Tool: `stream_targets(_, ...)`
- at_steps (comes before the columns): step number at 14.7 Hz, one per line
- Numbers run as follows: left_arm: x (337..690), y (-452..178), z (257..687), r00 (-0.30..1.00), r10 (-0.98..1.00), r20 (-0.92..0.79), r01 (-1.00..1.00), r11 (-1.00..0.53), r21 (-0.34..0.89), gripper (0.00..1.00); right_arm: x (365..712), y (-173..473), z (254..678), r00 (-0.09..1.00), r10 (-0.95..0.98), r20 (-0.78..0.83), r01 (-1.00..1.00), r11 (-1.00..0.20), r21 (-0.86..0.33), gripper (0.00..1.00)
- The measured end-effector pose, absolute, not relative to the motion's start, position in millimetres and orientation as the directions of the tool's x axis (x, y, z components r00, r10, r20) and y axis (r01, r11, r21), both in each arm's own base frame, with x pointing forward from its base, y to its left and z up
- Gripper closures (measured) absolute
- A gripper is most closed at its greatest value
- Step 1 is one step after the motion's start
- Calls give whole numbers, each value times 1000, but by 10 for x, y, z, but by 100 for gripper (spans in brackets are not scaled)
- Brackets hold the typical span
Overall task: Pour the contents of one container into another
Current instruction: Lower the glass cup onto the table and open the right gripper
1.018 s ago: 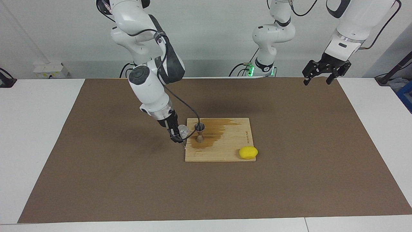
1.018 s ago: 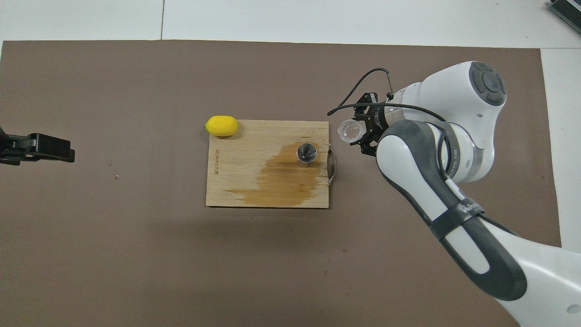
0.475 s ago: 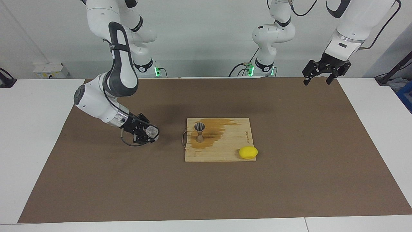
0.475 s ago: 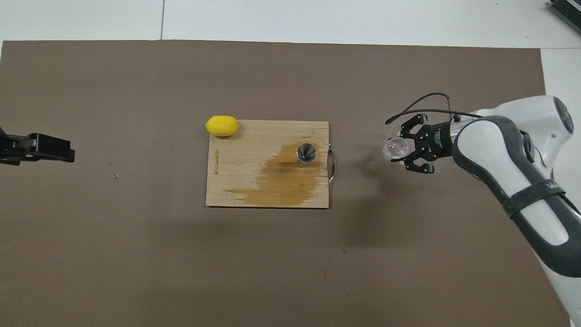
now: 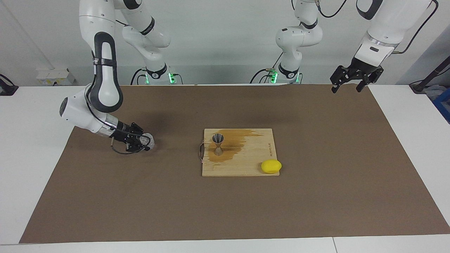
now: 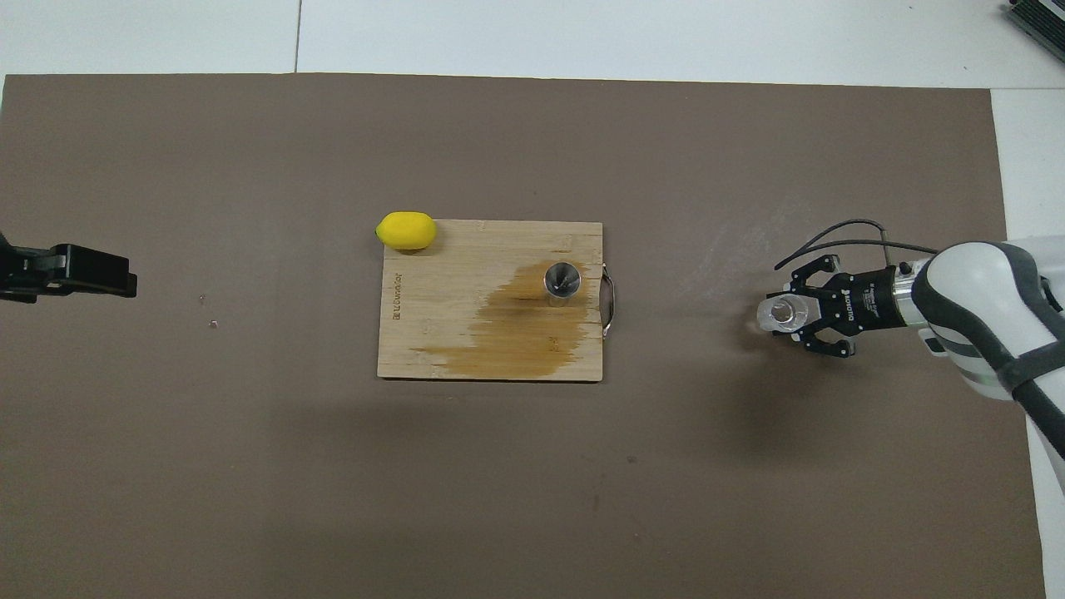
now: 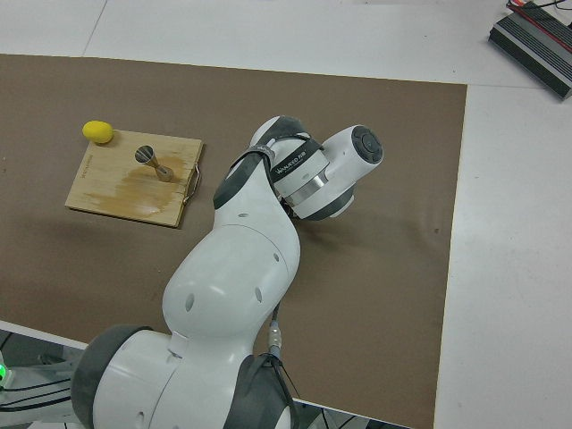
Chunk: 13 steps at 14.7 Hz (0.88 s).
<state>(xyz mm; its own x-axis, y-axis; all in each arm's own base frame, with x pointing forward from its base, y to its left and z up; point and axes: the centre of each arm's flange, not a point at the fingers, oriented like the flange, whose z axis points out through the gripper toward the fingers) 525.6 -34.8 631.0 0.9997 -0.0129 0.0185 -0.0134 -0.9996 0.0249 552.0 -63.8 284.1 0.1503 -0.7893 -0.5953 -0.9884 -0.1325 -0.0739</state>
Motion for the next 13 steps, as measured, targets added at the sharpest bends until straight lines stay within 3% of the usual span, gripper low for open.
stream_targets(13,5256,-348,6310,1000,-13,18,-13,-1000,25,0,5508,-656,2594,139,-766,-628,-990,-120,-73,49)
